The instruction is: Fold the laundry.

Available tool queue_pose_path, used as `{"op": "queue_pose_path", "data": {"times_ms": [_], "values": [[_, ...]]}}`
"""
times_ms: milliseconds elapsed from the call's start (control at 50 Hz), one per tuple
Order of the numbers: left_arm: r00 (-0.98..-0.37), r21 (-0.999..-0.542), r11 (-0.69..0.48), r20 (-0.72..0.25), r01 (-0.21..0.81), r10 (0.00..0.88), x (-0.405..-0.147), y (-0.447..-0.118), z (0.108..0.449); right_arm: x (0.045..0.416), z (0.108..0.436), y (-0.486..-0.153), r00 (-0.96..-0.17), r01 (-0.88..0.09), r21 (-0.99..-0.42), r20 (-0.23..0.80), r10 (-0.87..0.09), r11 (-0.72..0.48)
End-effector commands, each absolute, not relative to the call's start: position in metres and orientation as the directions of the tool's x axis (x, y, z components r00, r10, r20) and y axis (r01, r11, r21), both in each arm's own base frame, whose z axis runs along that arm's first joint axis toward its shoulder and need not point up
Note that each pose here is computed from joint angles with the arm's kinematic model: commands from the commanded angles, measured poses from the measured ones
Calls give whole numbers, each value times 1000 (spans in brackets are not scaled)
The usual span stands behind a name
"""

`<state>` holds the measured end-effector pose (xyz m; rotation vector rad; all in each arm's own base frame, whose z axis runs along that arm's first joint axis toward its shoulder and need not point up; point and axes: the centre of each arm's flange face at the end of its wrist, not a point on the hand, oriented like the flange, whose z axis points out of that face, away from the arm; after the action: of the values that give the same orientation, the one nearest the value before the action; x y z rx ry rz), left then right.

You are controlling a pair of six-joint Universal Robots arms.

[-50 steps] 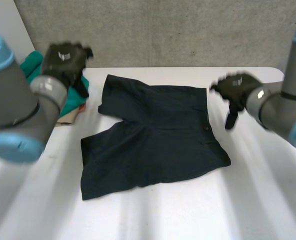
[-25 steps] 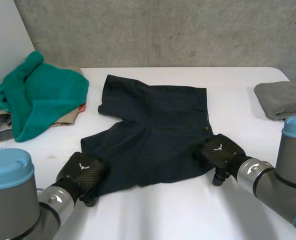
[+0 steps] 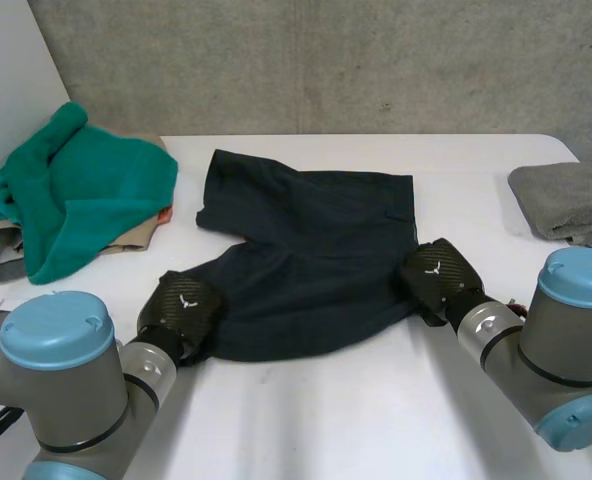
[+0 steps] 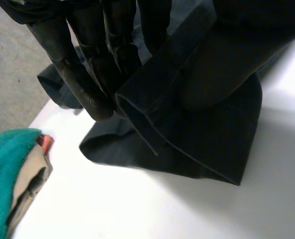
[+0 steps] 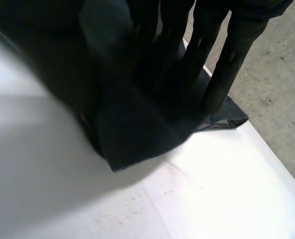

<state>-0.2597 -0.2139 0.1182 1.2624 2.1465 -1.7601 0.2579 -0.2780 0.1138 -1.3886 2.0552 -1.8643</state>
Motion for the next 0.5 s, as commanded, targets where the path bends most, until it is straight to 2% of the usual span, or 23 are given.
{"op": "queue_pose_path", "data": {"times_ms": [20,120,200,280,300,360,380,440,500], "values": [[-658,-780,-42,-553,624,511,-261,-212,133,256,112,-284,-600,-614,-781,554,-576,-112],[-641,-761,2,-545,649,540,-249,-186,153,246,140,-269,-616,-611,-788,529,-584,-69],[-614,-726,74,-518,684,596,-235,-157,166,228,168,-249,-595,-658,-751,482,-643,47],[-576,-674,146,-474,724,666,-223,-128,173,206,180,-228,-538,-739,-648,403,-740,184],[-556,-650,167,-456,742,694,-220,-117,174,199,181,-218,-503,-777,-585,357,-787,232],[-522,-613,187,-430,768,736,-218,-104,175,192,188,-205,-443,-825,-504,299,-845,255],[-502,-589,197,-413,783,760,-217,-97,176,190,191,-197,-401,-850,-464,266,-876,249],[-476,-559,207,-391,803,788,-217,-91,178,190,193,-195,-353,-873,-440,278,-893,209],[-463,-552,200,-391,810,795,-222,-96,184,192,196,-204,-357,-867,-465,335,-872,176]]}}
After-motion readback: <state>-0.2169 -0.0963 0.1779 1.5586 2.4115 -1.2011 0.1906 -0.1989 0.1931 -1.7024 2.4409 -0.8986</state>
